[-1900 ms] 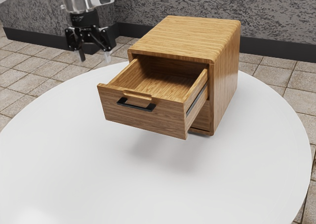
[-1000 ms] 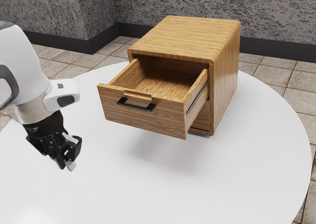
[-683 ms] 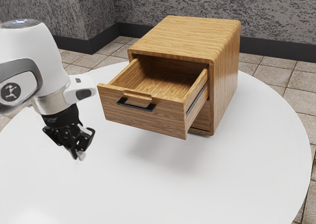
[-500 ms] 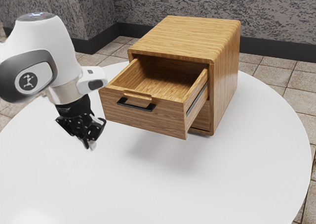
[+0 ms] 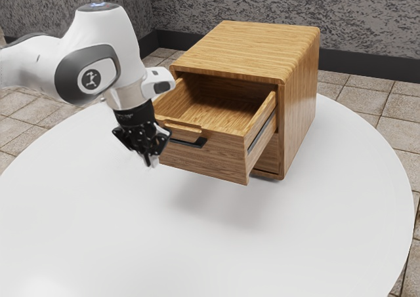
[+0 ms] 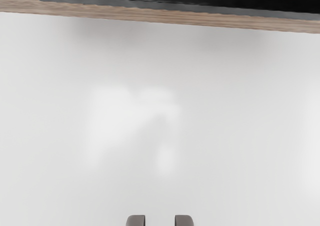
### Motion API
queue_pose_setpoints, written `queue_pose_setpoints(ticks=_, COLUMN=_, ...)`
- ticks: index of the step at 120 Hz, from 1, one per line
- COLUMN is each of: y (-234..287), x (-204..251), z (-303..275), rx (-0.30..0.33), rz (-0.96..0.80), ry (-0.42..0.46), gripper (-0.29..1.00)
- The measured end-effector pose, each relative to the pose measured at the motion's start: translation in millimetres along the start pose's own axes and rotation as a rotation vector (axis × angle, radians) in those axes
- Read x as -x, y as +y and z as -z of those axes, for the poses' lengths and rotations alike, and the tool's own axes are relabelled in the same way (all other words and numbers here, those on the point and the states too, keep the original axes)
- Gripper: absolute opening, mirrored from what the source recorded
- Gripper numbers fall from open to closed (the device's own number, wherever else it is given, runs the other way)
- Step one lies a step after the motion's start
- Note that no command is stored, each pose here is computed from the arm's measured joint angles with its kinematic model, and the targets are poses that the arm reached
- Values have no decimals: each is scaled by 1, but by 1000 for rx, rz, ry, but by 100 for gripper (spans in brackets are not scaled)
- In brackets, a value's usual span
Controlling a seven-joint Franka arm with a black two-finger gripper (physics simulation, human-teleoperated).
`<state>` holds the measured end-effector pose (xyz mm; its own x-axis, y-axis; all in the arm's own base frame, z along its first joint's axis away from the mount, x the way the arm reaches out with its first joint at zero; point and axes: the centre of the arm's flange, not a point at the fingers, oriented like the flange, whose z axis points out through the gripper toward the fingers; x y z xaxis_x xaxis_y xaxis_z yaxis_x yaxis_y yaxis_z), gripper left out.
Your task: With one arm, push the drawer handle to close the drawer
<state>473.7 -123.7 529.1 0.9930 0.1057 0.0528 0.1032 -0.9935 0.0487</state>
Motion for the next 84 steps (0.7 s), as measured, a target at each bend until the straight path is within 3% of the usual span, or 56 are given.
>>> queue_pose_setpoints(ticks=34, y=5, x=-55, z=-19, rx=-8, rz=-27, ry=9, gripper=0)
queue_pose_setpoints(ticks=84, y=8, x=-129, z=-24, rx=-12, rz=-58, ry=97, gripper=0)
